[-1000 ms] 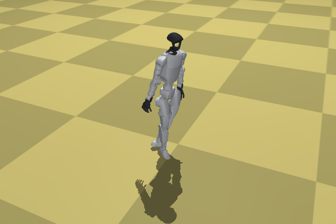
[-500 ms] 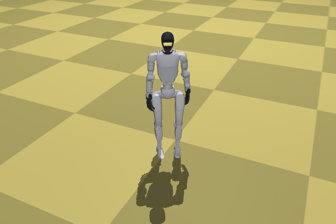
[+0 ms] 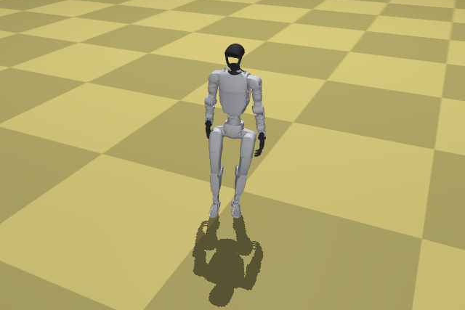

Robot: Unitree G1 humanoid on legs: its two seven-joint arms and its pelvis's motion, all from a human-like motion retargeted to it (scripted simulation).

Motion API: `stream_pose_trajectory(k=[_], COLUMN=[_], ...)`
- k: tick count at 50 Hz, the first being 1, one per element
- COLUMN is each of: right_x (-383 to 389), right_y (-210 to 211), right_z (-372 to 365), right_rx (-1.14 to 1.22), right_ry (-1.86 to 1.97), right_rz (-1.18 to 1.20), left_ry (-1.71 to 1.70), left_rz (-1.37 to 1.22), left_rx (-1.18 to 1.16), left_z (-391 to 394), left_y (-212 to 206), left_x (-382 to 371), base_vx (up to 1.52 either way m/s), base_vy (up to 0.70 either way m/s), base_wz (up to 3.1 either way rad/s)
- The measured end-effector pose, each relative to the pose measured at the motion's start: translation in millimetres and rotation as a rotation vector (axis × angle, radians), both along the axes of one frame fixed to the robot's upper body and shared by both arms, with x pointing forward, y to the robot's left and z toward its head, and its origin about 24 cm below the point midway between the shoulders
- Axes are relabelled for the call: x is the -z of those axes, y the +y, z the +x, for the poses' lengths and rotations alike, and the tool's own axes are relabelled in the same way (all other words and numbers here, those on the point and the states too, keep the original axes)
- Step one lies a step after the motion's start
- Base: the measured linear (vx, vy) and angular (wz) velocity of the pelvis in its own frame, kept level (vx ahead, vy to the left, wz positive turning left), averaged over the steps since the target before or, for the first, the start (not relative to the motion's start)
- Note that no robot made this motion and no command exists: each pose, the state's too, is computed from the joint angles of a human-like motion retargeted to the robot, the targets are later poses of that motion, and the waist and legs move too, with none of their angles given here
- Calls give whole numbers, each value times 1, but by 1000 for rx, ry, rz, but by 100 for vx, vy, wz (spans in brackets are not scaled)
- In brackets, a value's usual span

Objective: In place motions

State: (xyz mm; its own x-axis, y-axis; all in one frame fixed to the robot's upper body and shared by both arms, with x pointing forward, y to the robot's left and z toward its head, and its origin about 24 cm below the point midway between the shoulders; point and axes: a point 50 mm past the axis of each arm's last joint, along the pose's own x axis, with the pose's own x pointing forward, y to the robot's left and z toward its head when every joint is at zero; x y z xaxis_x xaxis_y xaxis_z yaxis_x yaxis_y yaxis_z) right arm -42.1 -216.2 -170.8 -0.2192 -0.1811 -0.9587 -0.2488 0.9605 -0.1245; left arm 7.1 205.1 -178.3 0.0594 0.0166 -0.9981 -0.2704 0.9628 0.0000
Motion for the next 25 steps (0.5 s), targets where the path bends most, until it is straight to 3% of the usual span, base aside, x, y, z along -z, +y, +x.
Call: stream_pose_trajectory(k=[10,25], right_x=[6,6], right_y=[6,2], right_z=[34,62], right_rx=[-24,-59], right_ry=[-133,-222], right_rz=[52,56], left_ry=[123,25], left_rz=[-86,-71], left_rx=[96,102], left_z=[-33,-6], left_y=[-19,-13], left_x=[1,1], base_vx=[2,-4], base_vy=[-1,-2], base_wz=[-4,51])
